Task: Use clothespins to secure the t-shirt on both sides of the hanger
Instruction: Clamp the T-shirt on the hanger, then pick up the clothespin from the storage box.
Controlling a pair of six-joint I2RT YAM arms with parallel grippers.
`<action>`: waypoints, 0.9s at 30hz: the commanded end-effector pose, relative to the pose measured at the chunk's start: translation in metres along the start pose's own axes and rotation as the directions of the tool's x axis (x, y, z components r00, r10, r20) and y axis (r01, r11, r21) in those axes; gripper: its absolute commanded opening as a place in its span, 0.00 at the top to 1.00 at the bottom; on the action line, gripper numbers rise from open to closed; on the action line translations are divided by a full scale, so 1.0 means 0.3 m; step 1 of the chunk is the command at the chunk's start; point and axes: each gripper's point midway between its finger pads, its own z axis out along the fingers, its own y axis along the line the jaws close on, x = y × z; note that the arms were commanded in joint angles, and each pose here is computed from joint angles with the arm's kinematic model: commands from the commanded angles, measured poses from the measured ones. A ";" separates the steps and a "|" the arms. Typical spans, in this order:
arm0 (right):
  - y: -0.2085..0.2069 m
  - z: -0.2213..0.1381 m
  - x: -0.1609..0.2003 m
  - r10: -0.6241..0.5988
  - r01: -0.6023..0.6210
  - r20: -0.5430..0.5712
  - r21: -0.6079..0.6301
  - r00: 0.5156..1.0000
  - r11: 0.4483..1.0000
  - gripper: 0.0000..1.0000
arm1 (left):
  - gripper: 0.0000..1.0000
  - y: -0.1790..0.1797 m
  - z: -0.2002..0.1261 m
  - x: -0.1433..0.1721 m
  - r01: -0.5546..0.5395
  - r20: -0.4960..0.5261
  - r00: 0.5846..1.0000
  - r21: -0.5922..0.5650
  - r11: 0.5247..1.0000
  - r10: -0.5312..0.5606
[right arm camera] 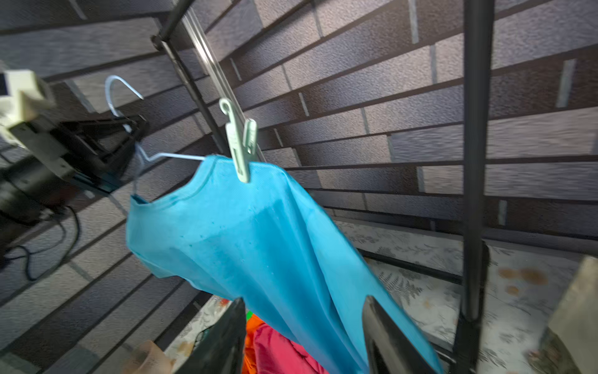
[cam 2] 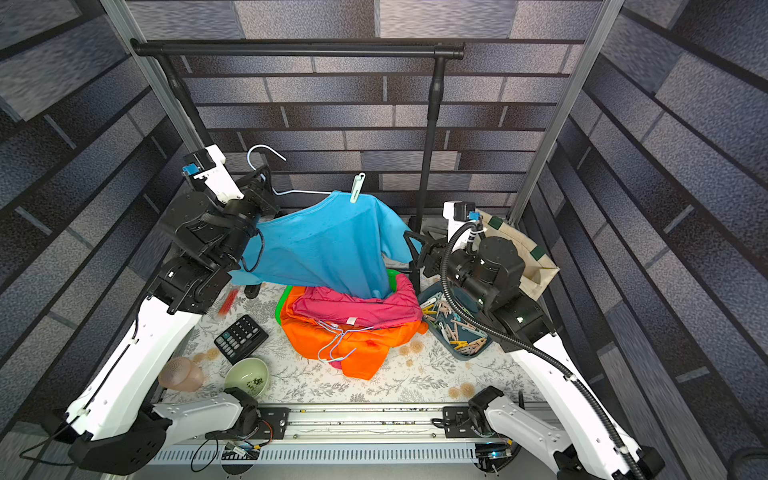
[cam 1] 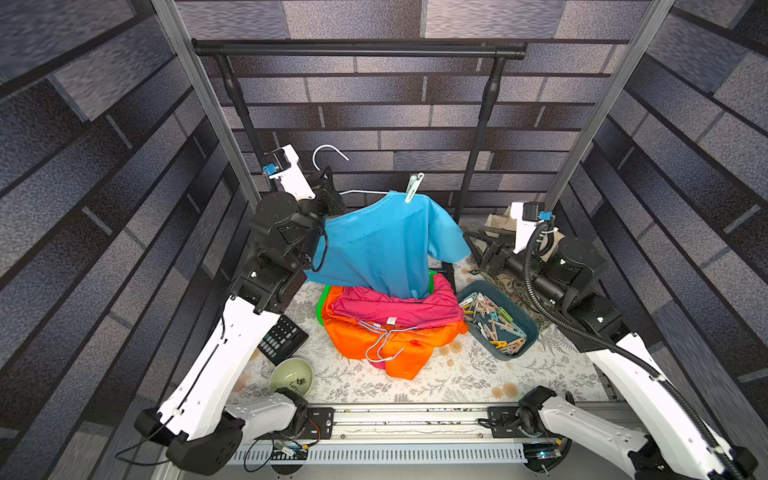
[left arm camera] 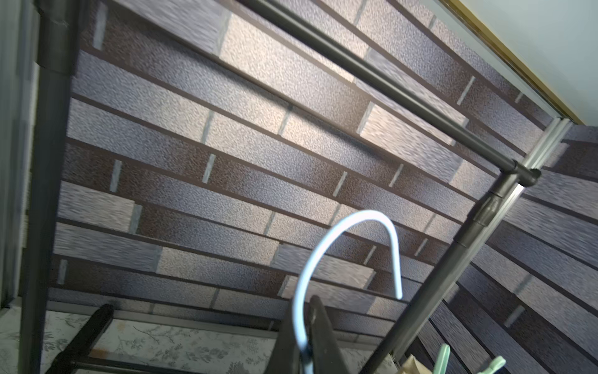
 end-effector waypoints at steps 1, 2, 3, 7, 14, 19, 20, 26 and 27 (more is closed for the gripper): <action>-0.192 -0.036 0.186 0.019 0.043 -0.209 0.287 0.978 0.957 0.63 | 1.00 0.043 -0.027 -0.191 -0.020 0.162 0.986 -0.170 0.985 0.048; -0.237 -0.049 0.242 0.041 0.053 -0.257 0.347 0.966 0.936 0.71 | 1.00 0.043 -0.019 -0.205 -0.020 0.168 0.984 -0.189 0.982 0.052; -0.280 -0.067 0.297 0.061 0.070 -0.302 0.405 0.951 0.912 0.77 | 1.00 0.041 -0.010 -0.213 -0.025 0.171 0.983 -0.198 0.980 0.060; -0.425 -0.145 0.487 0.128 0.166 -0.436 0.574 0.891 0.802 0.82 | 1.00 0.055 0.019 -0.205 -0.046 0.138 0.987 -0.237 0.970 0.081; -0.572 -0.189 0.748 0.218 0.332 -0.606 0.661 0.765 0.673 0.82 | 1.00 0.126 0.047 -0.121 0.001 0.088 0.996 -0.208 0.978 0.018; -0.648 -0.151 0.844 0.240 0.422 -0.660 0.675 0.712 0.604 0.84 | 1.00 0.129 0.046 -0.104 -0.006 0.055 0.998 -0.189 0.982 0.016; -0.659 -0.144 0.864 0.251 0.426 -0.665 0.678 0.704 0.600 0.85 | 1.00 0.123 0.046 -0.102 -0.011 0.044 0.999 -0.174 0.985 0.019; -0.713 -0.119 0.947 0.343 0.371 -0.648 0.708 0.679 0.601 0.85 | 0.82 0.072 0.048 -0.094 -0.047 0.000 0.999 -0.065 0.997 0.047; -0.722 -0.116 0.959 0.351 0.373 -0.653 0.706 0.671 0.602 0.85 | 0.85 0.070 0.048 -0.093 -0.048 -0.007 0.999 -0.059 0.997 0.048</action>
